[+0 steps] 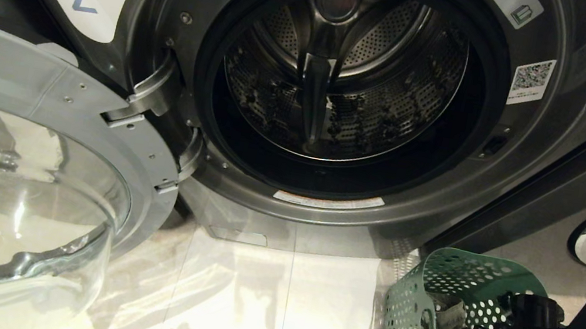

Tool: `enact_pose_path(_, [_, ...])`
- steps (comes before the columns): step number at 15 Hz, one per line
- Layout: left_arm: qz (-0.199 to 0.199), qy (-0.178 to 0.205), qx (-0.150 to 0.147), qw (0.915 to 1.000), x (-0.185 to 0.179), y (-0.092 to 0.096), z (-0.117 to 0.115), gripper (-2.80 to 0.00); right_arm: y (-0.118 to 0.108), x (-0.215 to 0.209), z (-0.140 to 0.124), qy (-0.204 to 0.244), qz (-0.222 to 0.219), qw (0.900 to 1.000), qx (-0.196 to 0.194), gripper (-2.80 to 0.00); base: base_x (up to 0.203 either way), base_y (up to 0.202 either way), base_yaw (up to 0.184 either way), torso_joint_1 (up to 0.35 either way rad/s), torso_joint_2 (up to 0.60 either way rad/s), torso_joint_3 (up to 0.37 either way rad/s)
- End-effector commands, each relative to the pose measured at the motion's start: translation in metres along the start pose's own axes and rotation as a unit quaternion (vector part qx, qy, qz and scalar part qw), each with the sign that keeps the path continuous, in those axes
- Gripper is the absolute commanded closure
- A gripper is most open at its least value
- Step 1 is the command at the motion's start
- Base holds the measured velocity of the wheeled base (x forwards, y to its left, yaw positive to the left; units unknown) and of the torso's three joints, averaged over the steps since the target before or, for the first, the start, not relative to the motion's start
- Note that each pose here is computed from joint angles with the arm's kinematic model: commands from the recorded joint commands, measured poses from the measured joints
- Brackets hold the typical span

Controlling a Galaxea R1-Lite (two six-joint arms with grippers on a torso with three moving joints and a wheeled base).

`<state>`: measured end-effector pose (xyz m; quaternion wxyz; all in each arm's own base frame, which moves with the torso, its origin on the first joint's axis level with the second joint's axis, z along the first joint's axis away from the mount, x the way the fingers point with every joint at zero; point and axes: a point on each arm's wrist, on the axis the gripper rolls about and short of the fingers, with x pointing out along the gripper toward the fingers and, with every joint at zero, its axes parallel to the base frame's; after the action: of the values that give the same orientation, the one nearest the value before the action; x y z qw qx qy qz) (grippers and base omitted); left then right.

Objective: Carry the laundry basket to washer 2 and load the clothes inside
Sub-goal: Place the clothes into the washing machine

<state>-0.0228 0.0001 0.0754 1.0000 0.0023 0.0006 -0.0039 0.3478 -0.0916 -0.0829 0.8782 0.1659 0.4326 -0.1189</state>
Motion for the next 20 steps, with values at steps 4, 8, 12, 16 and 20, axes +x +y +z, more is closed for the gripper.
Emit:
enact_pose_path(4, [0.000, 0.001, 0.000, 1.0000, 0.000, 0.000, 0.000, 0.00, -0.004, 0.052, -0.008, -0.027, 0.010, 1.000, -0.012, -2.80, 0.000, 0.000, 0.000, 0.000, 0.00, 0.000])
enact_pose_path(8, [0.000, 0.001, 0.000, 1.0000, 0.000, 0.000, 0.000, 0.00, 0.000, 0.068, -0.007, -0.051, 0.042, 0.998, -0.022, -2.80, 0.000, 0.000, 0.000, 0.000, 0.00, 0.000])
enact_pose_path(12, [0.000, 0.001, 0.000, 1.0000, 0.000, 0.000, 0.000, 0.00, 0.007, 0.065, 0.003, -0.067, 0.060, 0.996, 0.009, -2.80, 0.000, 0.000, 0.000, 0.000, 0.00, 0.000])
enact_pose_path(16, [0.000, 0.001, 0.000, 1.0000, 0.000, 0.000, 0.000, 0.00, 0.014, 0.073, 0.015, -0.104, 0.073, 0.991, 0.035, -2.80, 0.000, 0.000, 0.000, 0.000, 0.00, 0.000])
enact_pose_path(20, [0.000, 0.001, 0.000, 1.0000, 0.000, 0.000, 0.000, 0.00, 0.015, 0.088, 0.012, -0.111, 0.069, 0.990, 0.045, -2.80, 0.000, 0.000, 0.000, 0.000, 0.00, 0.000])
